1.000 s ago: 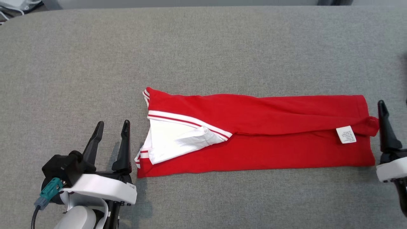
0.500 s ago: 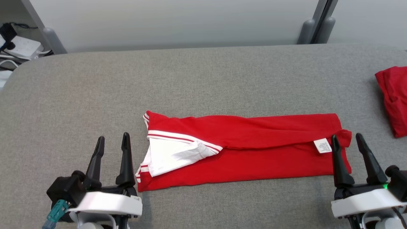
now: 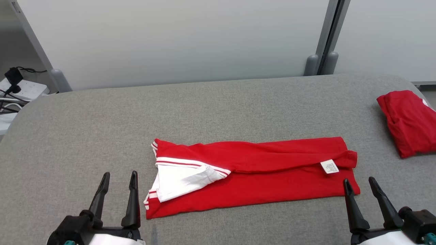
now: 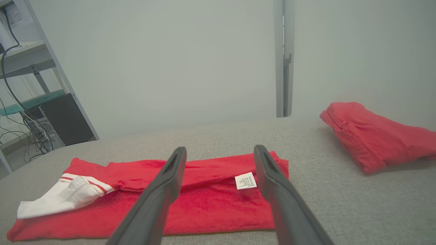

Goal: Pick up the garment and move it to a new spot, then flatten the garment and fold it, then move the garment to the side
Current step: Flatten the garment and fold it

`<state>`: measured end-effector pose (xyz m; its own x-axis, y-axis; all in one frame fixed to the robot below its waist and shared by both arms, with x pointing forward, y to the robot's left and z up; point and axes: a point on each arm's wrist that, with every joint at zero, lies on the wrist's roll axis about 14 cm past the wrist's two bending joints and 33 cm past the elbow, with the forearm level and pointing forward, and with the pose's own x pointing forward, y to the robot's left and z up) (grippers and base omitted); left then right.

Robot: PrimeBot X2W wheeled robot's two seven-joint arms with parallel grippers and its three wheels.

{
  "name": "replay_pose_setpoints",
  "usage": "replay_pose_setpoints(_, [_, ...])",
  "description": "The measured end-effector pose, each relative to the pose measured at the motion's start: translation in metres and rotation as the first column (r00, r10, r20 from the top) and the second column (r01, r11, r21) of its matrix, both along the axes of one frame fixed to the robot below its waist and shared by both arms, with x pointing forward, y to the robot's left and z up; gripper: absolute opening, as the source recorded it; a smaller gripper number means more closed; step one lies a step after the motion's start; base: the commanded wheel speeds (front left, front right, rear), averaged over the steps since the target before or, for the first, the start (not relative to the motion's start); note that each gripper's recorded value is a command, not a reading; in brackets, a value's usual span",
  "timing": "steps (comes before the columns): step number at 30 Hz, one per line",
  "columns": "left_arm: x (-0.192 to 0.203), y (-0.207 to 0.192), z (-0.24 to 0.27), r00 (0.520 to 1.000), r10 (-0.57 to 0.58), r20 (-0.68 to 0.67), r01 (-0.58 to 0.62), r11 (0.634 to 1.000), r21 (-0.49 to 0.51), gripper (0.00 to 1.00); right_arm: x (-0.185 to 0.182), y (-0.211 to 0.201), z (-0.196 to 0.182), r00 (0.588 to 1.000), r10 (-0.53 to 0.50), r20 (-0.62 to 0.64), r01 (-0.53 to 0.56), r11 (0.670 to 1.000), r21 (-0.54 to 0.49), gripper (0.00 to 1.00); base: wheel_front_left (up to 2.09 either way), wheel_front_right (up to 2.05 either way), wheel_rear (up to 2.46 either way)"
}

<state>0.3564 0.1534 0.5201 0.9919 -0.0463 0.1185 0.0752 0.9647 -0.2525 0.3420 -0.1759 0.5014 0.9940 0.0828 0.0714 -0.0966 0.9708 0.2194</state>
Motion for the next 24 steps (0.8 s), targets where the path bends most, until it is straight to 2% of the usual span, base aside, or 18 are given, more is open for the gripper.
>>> replay_pose_setpoints(7, [-0.017,0.003,-0.012,1.0,-0.008,-0.028,0.011,0.996,0.092,1.0,-0.012,-0.004,-0.002,1.0,-0.02,-0.003,0.02,1.0,0.009,1.0,0.0,0.0,0.0])
replay_pose_setpoints(24, [-0.031,0.003,-0.031,0.996,-0.003,-0.088,0.01,0.997,0.072,1.0,-0.017,0.001,0.0,1.0,-0.006,0.005,0.006,1.0,0.011,1.0,0.0,0.0,0.0])
